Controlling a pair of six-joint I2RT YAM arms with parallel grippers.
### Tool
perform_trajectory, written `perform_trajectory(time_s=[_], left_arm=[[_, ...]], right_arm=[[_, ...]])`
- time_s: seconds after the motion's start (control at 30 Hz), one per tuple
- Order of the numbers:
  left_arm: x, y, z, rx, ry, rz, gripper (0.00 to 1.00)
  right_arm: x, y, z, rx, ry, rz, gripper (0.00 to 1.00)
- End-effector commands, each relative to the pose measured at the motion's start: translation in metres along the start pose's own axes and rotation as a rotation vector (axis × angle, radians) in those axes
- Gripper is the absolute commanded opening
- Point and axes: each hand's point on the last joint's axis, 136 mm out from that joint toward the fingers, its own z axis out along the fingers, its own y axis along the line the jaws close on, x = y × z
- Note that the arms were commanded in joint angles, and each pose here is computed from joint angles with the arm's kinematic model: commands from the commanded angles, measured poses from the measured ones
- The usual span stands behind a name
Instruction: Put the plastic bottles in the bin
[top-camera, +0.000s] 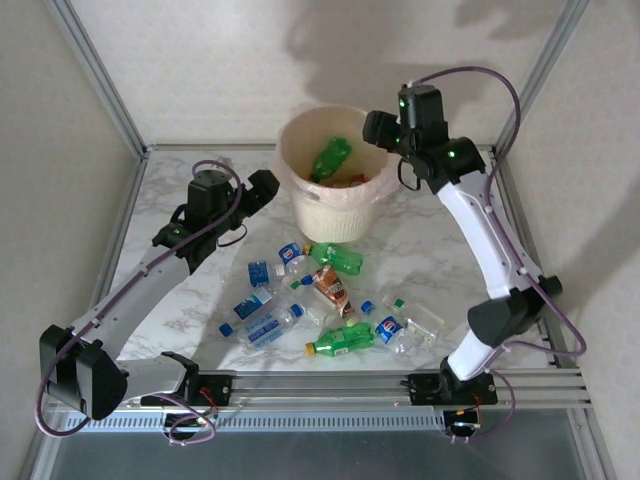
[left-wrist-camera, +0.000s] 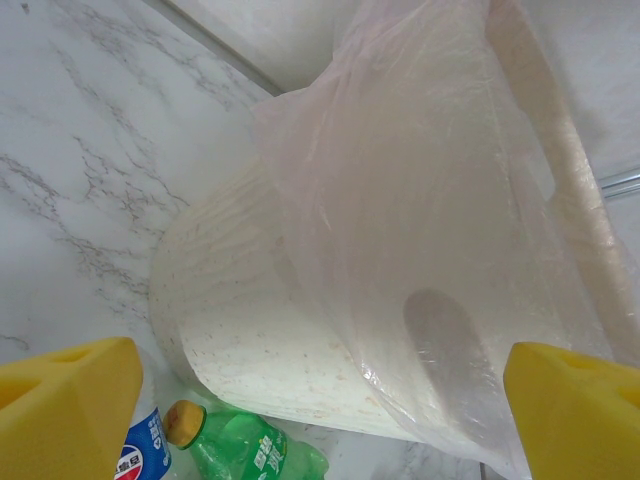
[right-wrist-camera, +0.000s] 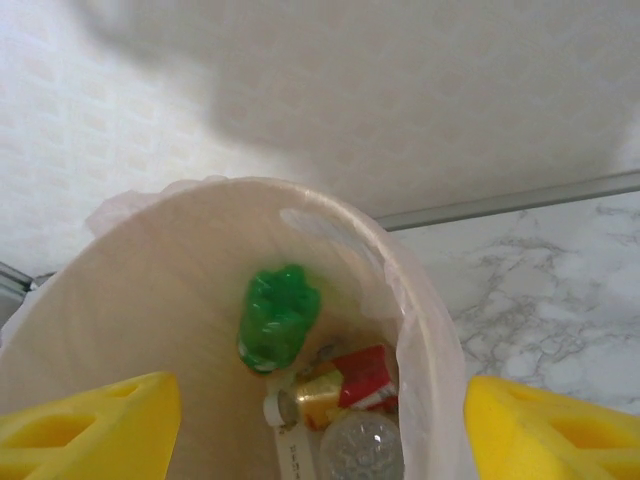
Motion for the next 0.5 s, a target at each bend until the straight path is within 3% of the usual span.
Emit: perform_trajectory(time_s=[0.0,0.23,0.47], left_arm=[[-0.008,-0.005,-0.007,0.016,-0.038,0.004,0.93],[-0.006,0.0,-0.006,0.01,-0.033,0.0,0.93],[-0.007,0.008,-0.003,-0.004,-0.043,-0.016,0.93]], right_arm=[[-0.003,-0.007,-0.027,0.004,-0.068,0.002,0.77],[0.059,-0.059,-0.06,0.129,0.037,-0.025,0.86],[0.183,-0.115,-0.074,0.307,0.412,-0.004,0.92]])
